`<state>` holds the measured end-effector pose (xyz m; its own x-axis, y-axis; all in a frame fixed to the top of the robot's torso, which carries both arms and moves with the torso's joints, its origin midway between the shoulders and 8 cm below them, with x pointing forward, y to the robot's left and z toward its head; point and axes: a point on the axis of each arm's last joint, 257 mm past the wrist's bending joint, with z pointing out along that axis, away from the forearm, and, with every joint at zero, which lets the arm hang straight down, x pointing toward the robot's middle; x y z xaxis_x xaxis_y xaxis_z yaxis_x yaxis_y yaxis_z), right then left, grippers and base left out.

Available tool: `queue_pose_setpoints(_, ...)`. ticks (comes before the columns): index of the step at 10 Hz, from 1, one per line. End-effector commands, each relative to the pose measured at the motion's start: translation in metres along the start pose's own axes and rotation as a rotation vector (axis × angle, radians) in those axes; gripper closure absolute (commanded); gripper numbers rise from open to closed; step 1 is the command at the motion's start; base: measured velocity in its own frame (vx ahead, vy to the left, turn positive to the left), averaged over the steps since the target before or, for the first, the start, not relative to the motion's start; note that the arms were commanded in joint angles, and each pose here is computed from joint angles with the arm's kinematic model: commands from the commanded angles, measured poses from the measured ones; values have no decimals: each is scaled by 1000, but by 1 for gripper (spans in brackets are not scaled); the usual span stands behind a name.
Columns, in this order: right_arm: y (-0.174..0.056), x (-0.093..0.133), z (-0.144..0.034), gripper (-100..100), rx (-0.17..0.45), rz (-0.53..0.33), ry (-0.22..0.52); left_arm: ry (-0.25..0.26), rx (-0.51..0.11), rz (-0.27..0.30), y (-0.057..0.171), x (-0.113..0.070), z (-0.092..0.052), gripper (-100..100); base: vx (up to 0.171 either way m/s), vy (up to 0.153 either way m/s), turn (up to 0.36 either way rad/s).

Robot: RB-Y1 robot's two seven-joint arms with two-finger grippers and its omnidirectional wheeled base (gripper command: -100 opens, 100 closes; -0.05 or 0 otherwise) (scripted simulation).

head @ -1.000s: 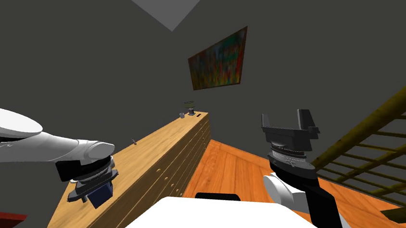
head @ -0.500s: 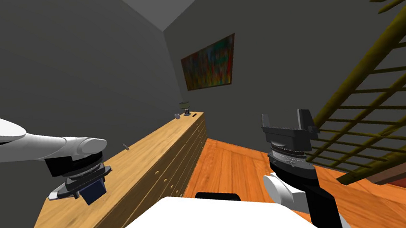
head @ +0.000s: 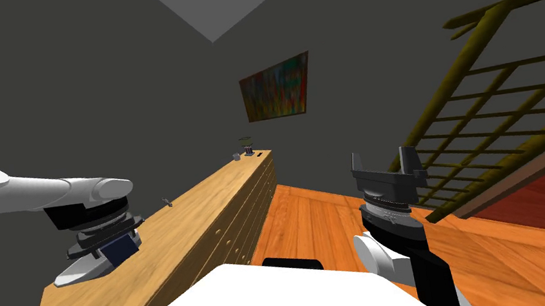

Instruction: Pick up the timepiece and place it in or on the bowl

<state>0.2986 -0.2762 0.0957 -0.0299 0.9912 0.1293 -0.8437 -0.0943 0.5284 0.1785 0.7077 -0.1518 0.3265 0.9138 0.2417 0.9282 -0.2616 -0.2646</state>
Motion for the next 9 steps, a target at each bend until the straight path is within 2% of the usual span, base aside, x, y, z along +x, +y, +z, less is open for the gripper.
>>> queue_pose_setpoints(1,0,0,0,0,0,0,0,2,-27,-29,1,9,-10,100,-156,278,-198)
queue_pose_setpoints(5,0,0,0,0,0,0,0,4,-104,-90,11,24,-35,100,-107,244,-138)
queue_pose_setpoints(9,0,0,0,0,0,0,0,-3,-172,-136,21,31,-54,100,-129,162,-70)
